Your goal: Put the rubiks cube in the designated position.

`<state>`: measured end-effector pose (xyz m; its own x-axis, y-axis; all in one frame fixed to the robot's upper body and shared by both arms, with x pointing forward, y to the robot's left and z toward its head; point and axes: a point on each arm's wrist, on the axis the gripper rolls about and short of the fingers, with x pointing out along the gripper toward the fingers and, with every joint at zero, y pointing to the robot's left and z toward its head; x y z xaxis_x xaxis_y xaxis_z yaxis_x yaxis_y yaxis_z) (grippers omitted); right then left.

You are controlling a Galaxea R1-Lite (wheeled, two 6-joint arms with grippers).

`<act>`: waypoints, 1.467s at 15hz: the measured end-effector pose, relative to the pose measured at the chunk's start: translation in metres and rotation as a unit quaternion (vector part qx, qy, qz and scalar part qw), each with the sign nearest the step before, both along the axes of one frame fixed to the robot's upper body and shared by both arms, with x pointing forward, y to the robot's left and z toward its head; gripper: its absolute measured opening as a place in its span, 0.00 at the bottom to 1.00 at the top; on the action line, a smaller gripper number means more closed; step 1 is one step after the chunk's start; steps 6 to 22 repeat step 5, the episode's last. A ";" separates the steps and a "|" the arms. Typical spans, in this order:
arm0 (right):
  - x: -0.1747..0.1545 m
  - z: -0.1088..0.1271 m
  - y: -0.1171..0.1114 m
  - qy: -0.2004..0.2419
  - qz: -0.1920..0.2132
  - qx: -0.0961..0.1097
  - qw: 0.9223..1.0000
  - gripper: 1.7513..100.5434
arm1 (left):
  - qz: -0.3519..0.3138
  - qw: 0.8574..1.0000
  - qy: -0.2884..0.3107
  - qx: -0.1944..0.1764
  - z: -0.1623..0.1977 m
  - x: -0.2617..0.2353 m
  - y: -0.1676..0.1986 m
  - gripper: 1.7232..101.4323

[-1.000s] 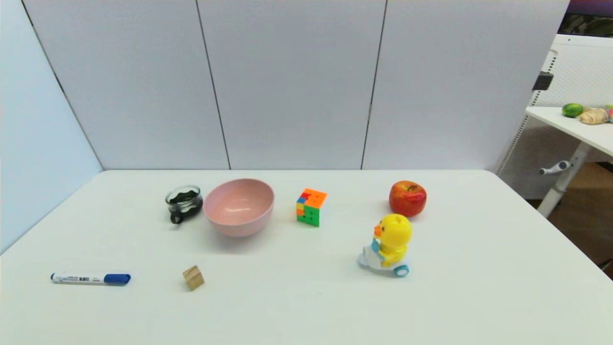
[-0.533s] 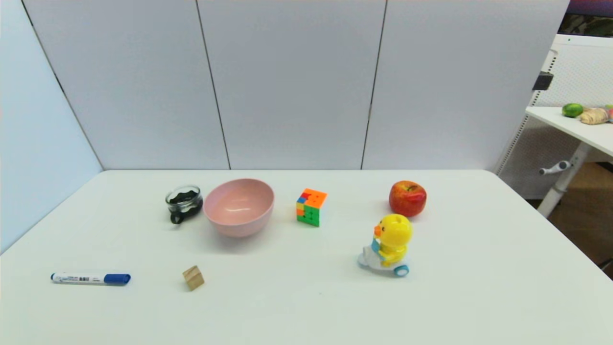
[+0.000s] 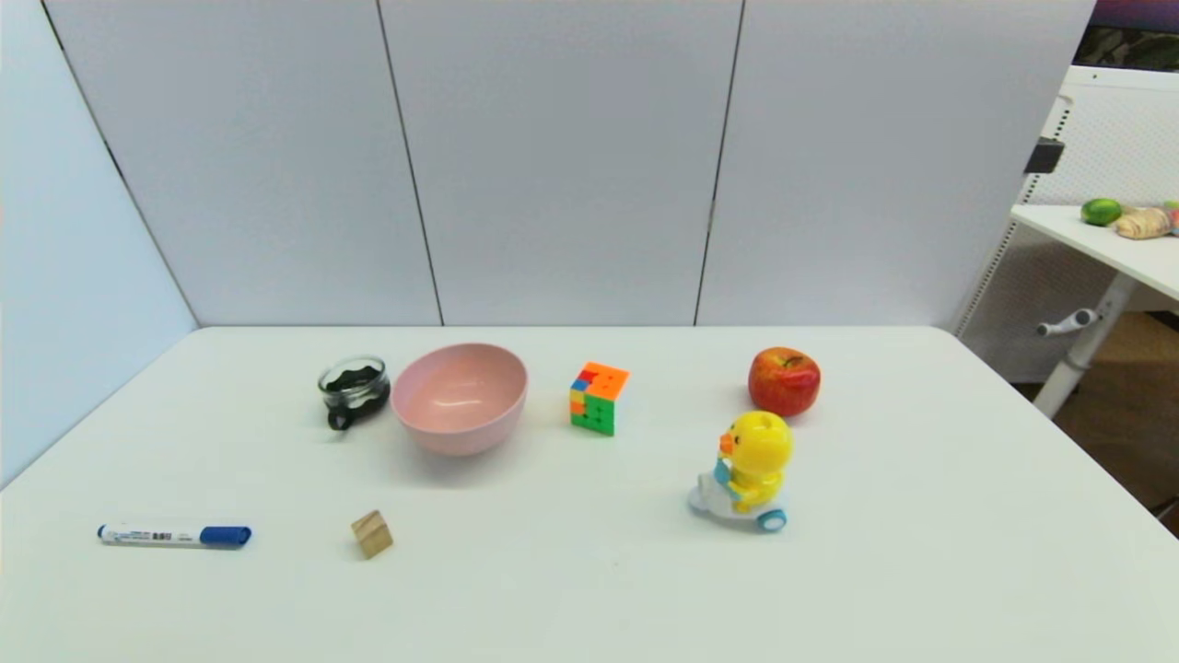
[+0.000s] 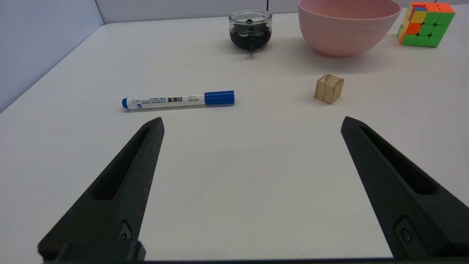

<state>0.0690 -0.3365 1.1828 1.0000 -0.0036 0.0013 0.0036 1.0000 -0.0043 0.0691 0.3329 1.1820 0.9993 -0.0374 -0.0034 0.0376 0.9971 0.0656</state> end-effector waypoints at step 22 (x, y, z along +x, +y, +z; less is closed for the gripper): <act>0.000 0.000 0.000 0.000 0.000 0.001 1.000 0.97 | 0.000 1.000 0.000 0.000 0.000 0.000 0.000 0.96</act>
